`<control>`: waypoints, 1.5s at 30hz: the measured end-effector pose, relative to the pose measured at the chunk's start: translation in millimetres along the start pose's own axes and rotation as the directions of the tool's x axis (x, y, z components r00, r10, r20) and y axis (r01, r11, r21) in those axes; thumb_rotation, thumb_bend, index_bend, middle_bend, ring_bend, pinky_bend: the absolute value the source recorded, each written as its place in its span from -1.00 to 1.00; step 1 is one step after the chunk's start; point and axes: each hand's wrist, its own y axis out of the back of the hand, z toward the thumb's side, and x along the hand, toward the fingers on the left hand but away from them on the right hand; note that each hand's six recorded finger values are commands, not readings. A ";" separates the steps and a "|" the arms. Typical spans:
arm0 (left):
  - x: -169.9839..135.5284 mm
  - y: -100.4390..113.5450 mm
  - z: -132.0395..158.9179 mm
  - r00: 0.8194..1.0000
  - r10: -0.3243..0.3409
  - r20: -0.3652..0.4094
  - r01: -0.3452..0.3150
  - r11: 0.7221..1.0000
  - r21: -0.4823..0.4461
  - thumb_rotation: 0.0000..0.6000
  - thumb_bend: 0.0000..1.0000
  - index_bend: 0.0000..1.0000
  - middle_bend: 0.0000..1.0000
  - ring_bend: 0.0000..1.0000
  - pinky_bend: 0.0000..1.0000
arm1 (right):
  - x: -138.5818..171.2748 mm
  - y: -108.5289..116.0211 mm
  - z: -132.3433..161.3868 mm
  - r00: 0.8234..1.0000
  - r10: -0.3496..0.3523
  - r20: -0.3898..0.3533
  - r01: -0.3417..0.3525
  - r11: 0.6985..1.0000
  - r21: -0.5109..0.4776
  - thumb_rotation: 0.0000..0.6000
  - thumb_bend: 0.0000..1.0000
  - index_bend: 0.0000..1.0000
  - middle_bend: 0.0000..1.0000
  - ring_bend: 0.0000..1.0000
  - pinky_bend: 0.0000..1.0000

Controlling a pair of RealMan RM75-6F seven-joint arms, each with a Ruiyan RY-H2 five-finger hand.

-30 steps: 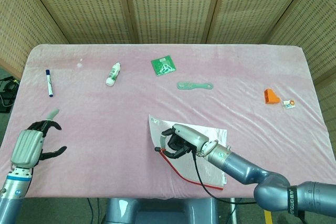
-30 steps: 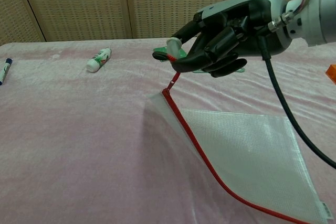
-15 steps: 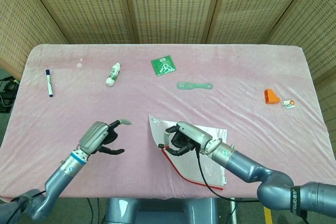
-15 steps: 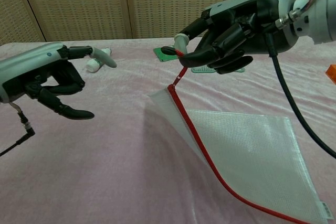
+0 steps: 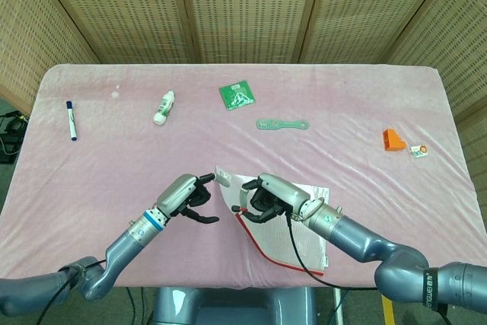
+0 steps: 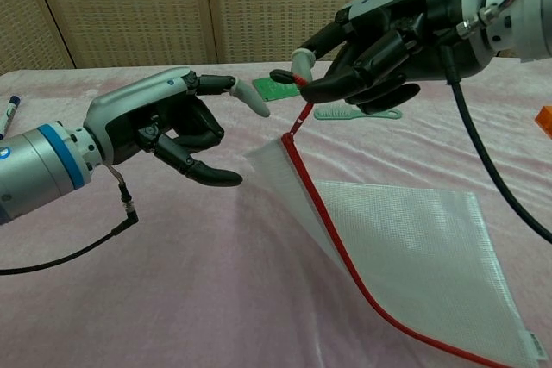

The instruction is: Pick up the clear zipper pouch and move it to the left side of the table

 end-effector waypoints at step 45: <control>32.7 -16.6 26.3 1.000 0.028 0.011 -0.026 0.983 -0.180 1.00 0.38 0.71 0.96 0.75 1.00 | 15.8 0.9 -7.9 0.997 -0.071 -0.028 0.072 0.997 0.033 1.00 0.96 0.55 1.00 0.95 1.00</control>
